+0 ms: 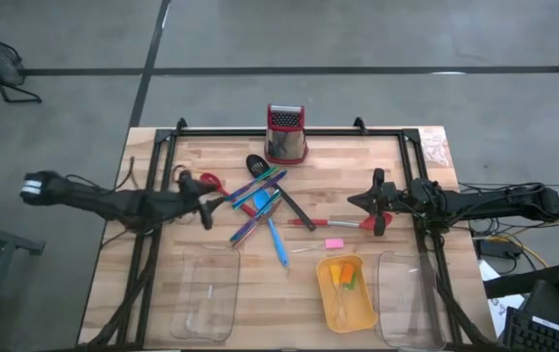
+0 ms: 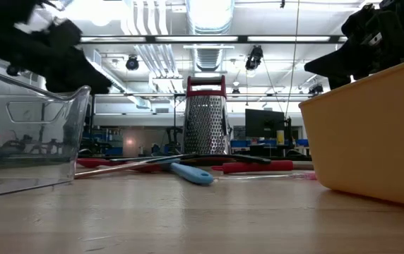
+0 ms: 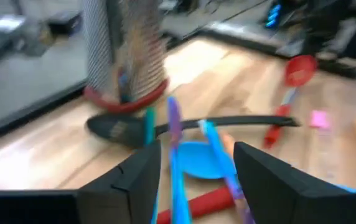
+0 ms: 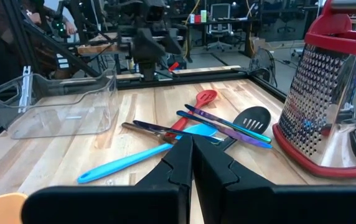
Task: Pick & Place Kitchen Items
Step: Put the top iridescent knife into the left transparent bin
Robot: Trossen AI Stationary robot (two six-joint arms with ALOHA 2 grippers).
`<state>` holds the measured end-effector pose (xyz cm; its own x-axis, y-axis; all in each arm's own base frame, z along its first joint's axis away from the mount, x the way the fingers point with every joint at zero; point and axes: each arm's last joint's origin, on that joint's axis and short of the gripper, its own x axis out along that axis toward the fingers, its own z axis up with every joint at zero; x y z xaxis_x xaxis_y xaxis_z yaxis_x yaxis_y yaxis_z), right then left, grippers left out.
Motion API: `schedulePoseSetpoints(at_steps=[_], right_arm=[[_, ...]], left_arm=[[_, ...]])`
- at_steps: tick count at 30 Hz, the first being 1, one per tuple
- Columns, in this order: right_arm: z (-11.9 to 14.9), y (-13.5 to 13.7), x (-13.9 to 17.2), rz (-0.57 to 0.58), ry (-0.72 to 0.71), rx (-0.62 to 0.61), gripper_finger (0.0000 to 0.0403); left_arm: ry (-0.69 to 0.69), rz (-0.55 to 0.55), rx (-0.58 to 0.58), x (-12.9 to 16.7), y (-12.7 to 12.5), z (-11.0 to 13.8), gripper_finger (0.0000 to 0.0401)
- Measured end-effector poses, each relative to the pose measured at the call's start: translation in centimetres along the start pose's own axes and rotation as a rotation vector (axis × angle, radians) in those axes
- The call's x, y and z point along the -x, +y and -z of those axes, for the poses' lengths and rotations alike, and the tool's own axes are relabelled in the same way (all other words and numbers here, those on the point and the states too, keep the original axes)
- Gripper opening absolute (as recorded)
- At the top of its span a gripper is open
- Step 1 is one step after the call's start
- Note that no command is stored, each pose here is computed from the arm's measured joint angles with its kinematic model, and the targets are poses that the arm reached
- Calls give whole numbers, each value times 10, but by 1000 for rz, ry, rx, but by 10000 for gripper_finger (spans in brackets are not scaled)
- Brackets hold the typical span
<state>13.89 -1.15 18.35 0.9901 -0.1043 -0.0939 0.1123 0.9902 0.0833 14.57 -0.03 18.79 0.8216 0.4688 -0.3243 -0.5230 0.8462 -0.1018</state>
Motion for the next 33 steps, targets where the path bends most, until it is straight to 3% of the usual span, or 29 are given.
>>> schedulePoseSetpoints(at_steps=[4, 9, 12, 14, 23, 33], right_arm=[[0, 0, 0, 0, 0, 0, 8], [0, 0, 0, 0, 0, 0, 9], [0, 0, 0, 0, 1, 0, 8], [0, 0, 0, 0, 1, 0, 9], [0, 0, 0, 0, 1, 0, 9], [0, 0, 0, 0, 1, 0, 9]], left_arm=[[155, 14, 44, -24, 10, -9, 211], [313, -95, 117, -52, 41, -27, 211], [359, 32, 170, -67, 56, -35, 211], [374, 59, 185, -75, 63, -41, 211], [583, 51, 154, -110, 73, -18, 211], [616, 124, 179, -127, 72, -8, 211]])
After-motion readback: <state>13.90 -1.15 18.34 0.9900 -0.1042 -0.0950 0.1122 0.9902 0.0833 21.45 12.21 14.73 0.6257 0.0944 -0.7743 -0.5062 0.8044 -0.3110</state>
